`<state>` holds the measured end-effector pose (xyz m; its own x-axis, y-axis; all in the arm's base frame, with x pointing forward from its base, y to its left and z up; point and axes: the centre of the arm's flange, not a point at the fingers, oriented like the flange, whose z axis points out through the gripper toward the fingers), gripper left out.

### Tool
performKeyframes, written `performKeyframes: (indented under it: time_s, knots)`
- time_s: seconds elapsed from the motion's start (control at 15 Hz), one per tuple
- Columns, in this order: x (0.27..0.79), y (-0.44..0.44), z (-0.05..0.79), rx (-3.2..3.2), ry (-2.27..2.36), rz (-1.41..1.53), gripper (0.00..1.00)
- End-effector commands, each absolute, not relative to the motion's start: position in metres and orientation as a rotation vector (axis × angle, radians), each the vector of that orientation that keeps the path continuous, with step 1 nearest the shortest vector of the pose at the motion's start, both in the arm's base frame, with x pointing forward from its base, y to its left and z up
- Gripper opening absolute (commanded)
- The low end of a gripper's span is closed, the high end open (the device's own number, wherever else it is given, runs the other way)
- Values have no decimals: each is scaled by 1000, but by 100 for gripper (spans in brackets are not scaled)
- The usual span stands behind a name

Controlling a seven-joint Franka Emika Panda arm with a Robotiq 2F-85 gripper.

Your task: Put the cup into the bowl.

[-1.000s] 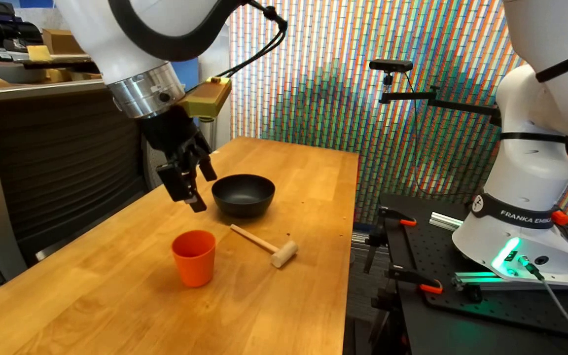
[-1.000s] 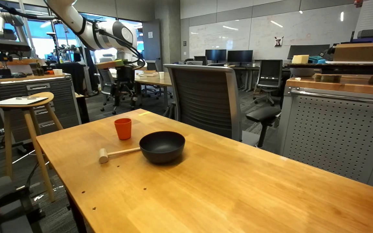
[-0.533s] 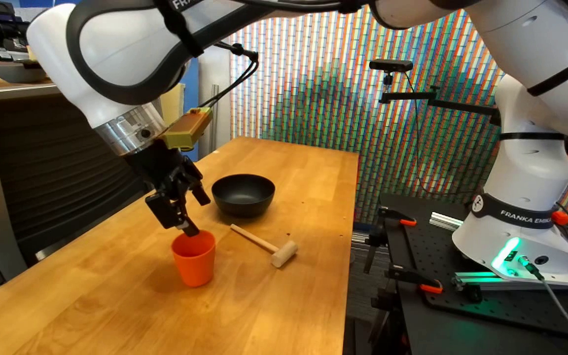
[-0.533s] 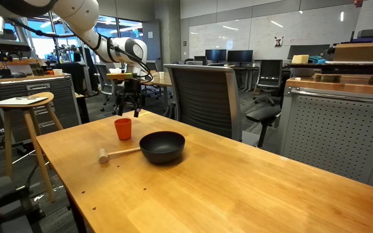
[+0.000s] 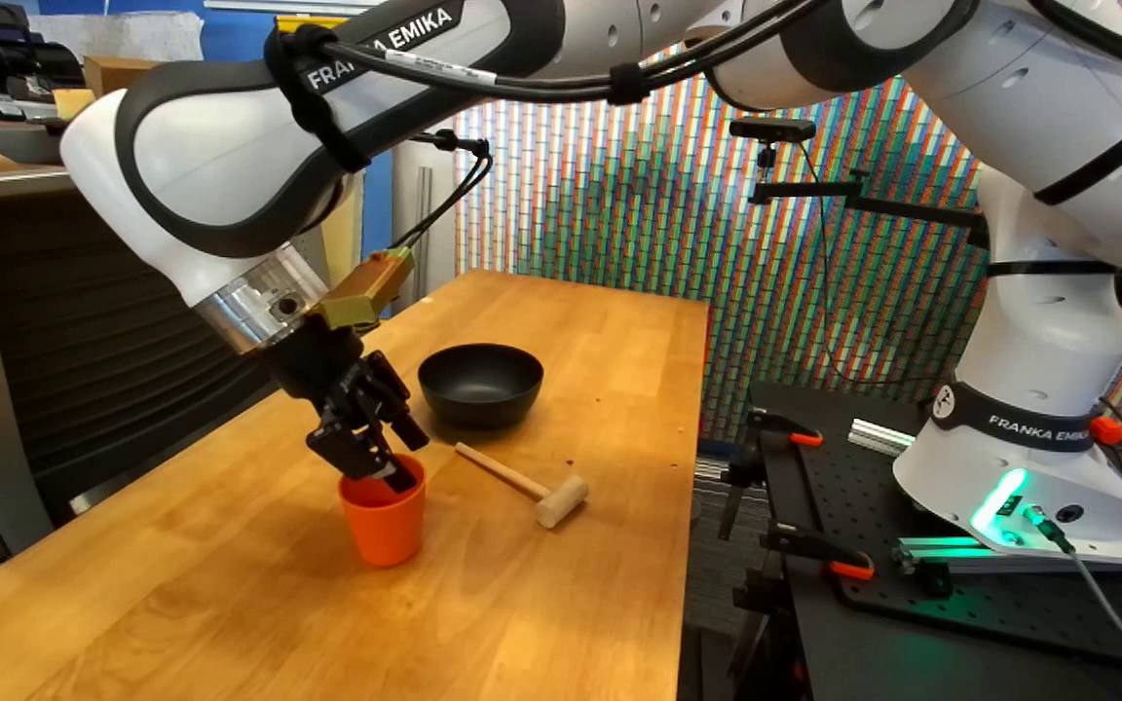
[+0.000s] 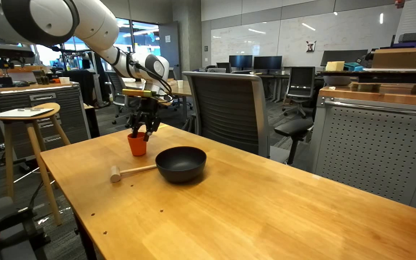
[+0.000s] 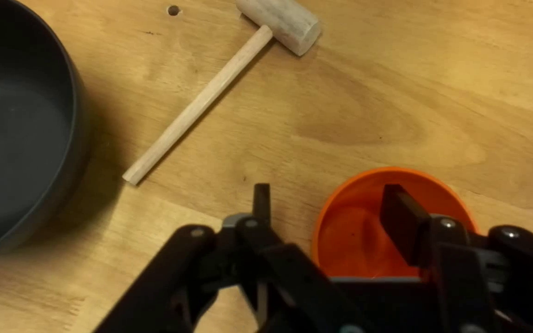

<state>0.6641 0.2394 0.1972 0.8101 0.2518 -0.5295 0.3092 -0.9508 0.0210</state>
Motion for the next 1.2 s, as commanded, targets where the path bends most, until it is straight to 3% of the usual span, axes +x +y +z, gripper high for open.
performKeyframes:
  time_s: [0.0, 0.33, 0.67, 1.13]
  knots:
    - [688, 254, 197, 2879, 486, -866, 33]
    - [688, 262, 198, 2868, 544, -872, 0]
    - [670, 243, 252, 2882, 514, -739, 2]
    - [637, 158, 368, 2866, -58, -577, 2]
